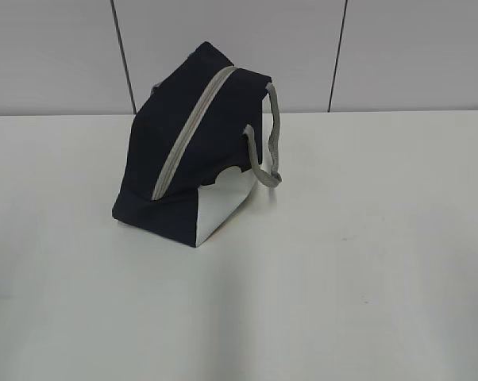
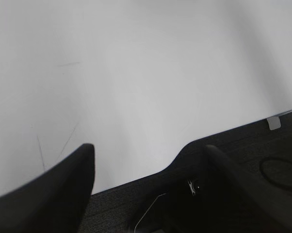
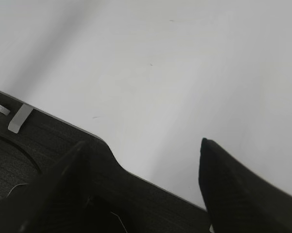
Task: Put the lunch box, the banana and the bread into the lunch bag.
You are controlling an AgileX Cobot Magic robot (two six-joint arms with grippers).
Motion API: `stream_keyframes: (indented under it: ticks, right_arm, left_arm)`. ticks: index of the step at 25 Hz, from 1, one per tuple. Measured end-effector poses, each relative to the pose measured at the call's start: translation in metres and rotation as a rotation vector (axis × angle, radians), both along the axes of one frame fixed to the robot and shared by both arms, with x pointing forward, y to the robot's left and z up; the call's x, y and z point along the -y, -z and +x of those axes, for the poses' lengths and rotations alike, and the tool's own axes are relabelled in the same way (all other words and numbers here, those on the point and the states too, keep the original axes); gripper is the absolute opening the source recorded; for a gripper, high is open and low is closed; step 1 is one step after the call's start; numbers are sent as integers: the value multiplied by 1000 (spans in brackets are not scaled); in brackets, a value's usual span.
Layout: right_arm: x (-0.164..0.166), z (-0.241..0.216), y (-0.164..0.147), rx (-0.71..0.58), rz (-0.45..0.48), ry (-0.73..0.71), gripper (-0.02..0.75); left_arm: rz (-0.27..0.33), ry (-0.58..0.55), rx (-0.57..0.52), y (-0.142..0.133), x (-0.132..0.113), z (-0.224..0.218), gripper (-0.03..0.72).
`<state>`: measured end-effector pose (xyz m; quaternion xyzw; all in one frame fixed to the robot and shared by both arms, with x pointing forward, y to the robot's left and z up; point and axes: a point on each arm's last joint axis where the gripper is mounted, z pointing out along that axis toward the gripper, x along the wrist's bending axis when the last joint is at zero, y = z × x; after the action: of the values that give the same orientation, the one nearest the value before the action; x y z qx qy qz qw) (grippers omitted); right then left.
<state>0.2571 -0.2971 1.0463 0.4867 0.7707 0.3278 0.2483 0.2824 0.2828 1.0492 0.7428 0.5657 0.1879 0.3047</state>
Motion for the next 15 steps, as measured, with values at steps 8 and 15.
stream_keyframes:
  ticks: [8, 15]
  right_arm:
    - [0, 0, 0, 1, -1, 1, 510]
    - [0, 0, 0, 2, -1, 3, 511]
  left_arm:
    - [0, 0, 0, 0, 0, 0, 466]
    - [-8, -5, 24, -1, -1, -4, 466]
